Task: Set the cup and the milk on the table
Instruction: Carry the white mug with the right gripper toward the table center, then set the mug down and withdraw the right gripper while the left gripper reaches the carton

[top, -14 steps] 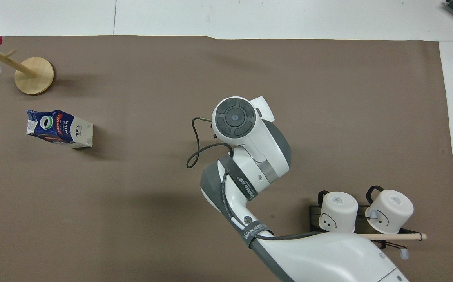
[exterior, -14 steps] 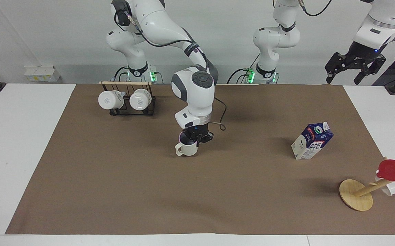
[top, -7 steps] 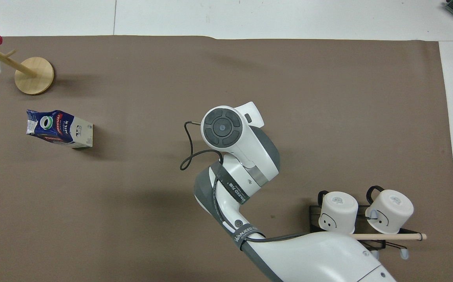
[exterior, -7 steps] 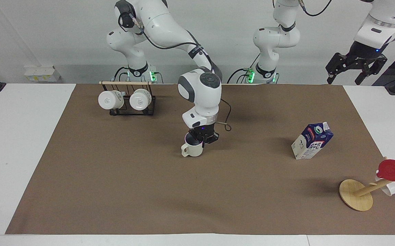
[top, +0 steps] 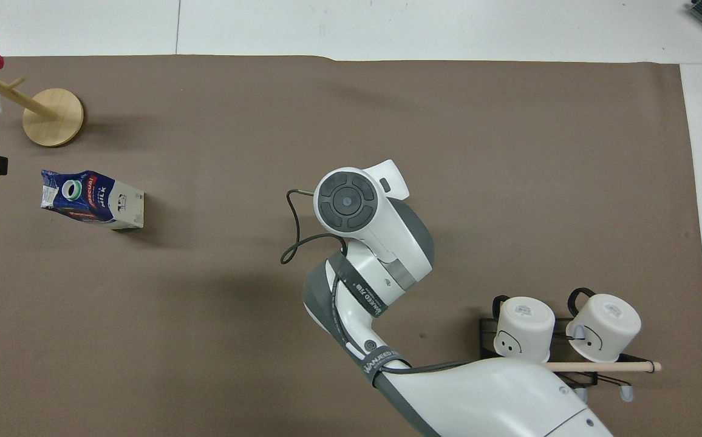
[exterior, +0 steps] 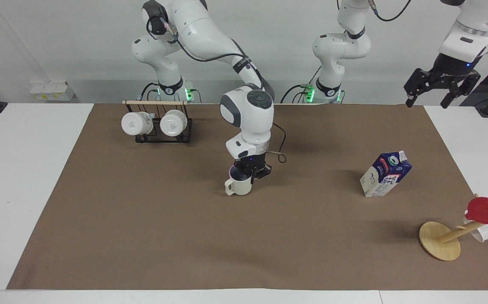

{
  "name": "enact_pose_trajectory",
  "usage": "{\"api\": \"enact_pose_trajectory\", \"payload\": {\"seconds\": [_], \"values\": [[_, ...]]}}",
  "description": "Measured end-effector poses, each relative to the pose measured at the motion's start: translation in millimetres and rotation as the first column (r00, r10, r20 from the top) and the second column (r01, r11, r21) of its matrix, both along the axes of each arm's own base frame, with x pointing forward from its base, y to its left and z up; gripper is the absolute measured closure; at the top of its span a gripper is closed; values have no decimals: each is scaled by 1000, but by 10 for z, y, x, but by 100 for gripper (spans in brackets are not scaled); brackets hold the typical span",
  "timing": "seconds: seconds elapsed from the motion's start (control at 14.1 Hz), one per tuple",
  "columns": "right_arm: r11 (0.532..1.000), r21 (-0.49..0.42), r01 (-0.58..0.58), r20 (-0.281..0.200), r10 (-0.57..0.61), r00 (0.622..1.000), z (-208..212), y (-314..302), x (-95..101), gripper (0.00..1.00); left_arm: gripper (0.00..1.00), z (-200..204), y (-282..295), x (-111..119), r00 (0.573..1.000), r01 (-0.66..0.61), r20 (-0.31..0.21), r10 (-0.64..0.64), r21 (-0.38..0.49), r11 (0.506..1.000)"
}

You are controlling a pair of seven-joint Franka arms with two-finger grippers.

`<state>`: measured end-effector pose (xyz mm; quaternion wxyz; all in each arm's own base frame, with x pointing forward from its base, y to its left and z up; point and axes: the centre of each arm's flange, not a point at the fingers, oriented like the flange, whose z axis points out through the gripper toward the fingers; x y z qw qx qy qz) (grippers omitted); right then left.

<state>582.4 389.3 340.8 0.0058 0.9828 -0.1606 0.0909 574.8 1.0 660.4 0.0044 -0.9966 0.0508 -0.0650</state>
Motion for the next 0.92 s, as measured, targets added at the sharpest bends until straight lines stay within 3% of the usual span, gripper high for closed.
{"api": "enact_pose_trajectory", "payload": {"seconds": [0.07,0.28,0.57,0.92], "values": [[1000,0,1,0,-1,1000,1,-3,2,78,0,-102,40,88,1000,-7,1,7,1,1000],[1000,12,10,22,-11,1000,178,-62,46,44,0,-464,92,374,1000,-17,6,17,6,1000],[1000,18,6,49,-7,999,855,-386,100,1,0,-889,78,672,1000,-15,23,15,10,1000],[995,-26,-96,14,96,995,1718,-1348,173,0,0,-1578,83,705,999,-16,-37,16,11,1000]]}}
